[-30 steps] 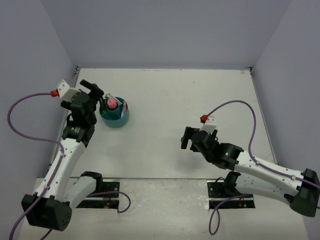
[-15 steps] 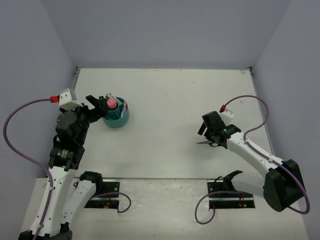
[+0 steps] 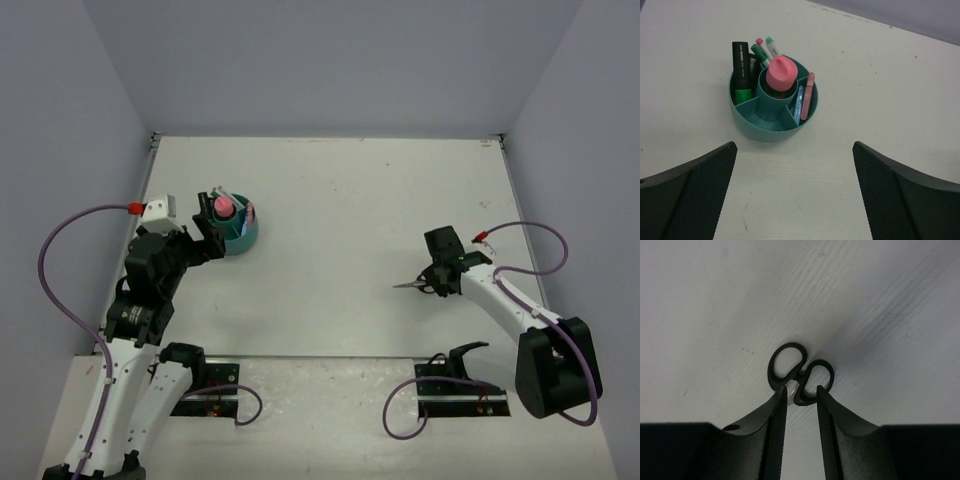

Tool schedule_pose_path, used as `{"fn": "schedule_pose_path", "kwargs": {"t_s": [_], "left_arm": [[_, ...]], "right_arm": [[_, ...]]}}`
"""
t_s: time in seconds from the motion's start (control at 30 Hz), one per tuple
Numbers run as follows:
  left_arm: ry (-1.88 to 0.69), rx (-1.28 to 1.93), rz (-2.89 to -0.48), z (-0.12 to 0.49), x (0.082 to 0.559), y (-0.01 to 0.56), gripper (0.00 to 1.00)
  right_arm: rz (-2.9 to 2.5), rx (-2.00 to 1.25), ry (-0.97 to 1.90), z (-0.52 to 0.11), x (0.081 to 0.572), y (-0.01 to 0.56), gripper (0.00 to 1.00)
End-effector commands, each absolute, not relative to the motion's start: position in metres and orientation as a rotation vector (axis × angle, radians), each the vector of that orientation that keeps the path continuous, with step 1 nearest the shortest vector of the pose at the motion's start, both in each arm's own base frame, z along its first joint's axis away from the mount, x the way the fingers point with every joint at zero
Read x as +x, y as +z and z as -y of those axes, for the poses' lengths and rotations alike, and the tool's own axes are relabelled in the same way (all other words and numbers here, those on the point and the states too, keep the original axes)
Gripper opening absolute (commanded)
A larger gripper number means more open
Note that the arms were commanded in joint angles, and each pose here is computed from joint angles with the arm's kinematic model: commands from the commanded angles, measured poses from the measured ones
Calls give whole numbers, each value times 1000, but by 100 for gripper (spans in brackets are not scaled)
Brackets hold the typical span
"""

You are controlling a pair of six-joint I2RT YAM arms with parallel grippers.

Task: Sort the stationery into containers
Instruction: Pick up the scissors from the center of the board.

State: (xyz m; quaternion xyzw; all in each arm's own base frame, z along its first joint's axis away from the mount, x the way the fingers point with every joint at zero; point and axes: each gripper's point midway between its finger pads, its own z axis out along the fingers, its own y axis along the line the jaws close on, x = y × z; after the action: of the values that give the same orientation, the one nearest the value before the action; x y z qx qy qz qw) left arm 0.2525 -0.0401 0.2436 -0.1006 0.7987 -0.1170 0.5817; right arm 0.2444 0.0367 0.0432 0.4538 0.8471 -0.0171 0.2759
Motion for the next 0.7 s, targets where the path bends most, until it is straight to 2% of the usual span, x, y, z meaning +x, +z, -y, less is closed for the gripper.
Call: {"fn": "schedule_pose_path", "kwargs": {"t_s": [0.0, 0.33, 0.67], "left_arm": [[-277, -179, -1832, 42, 248, 250, 100], [-282, -177, -1798, 41, 244, 254, 100], [-293, -166, -1789, 43, 242, 257, 100]], "right_arm": [[-2182, 1471, -50, -29, 227, 38, 32], [-2195, 1574, -80, -29, 216, 28, 30], [-2227, 1613, -123, -32, 228, 20, 31]]}}
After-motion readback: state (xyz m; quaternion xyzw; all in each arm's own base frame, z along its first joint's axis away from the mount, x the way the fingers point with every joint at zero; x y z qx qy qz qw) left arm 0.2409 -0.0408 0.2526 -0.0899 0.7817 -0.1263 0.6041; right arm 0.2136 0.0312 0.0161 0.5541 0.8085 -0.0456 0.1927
